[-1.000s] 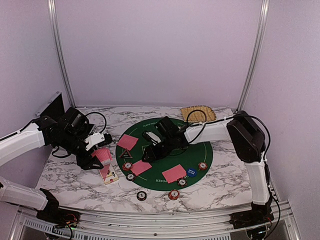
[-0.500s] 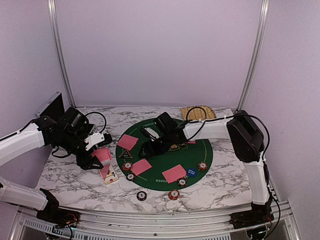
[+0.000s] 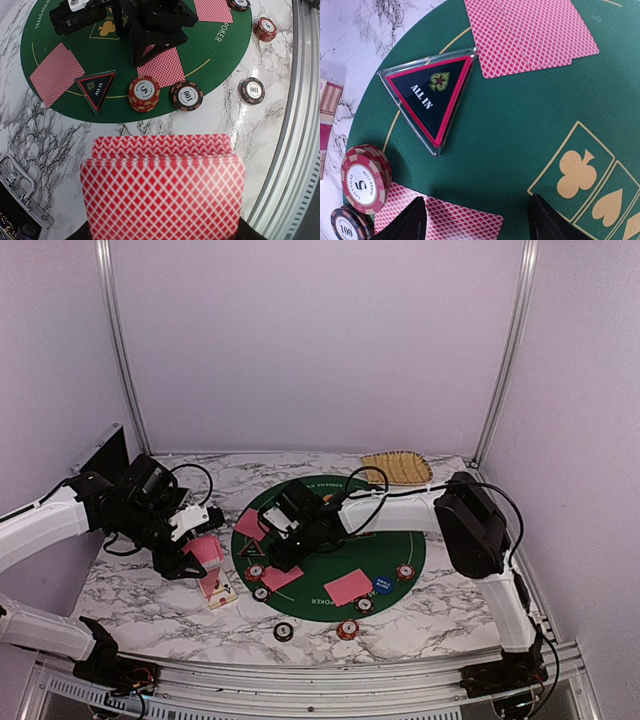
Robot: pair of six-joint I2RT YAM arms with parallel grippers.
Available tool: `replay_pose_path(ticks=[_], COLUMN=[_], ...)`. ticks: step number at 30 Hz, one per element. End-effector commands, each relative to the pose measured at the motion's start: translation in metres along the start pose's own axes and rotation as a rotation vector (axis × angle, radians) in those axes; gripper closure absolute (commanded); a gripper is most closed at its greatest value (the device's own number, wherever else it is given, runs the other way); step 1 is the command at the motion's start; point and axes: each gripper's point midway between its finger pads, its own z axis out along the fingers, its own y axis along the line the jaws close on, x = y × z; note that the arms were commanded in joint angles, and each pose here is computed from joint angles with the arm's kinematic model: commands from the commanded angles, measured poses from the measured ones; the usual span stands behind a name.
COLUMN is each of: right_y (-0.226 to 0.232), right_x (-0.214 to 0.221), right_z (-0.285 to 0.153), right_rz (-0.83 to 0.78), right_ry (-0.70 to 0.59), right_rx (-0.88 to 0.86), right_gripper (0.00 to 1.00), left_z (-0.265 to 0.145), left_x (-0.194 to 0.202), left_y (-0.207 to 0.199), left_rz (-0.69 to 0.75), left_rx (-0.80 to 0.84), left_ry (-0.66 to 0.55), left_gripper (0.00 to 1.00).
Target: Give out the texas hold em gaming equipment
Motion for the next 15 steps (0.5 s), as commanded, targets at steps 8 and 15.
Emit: replay_pose_path(ticks=[8,15], right_y=[0.015,0.017], right_x=[0.031,0.028], right_z=[-0.008,-0.014], right_rz=[-0.017,-0.015], right_ry=[0.081,0.074], right_rx=[0.014,0.018], right_gripper=[0.44,0.51], left_z=[-0.007,-0.008], left_x=[-0.008,-0.009], left_y=[0.0,0.001], left_rz=[0.009,0.01], left_rx=[0.003,-0.002], left_ry=[-0.03,-0.033], left_gripper=[1.0,1.0])
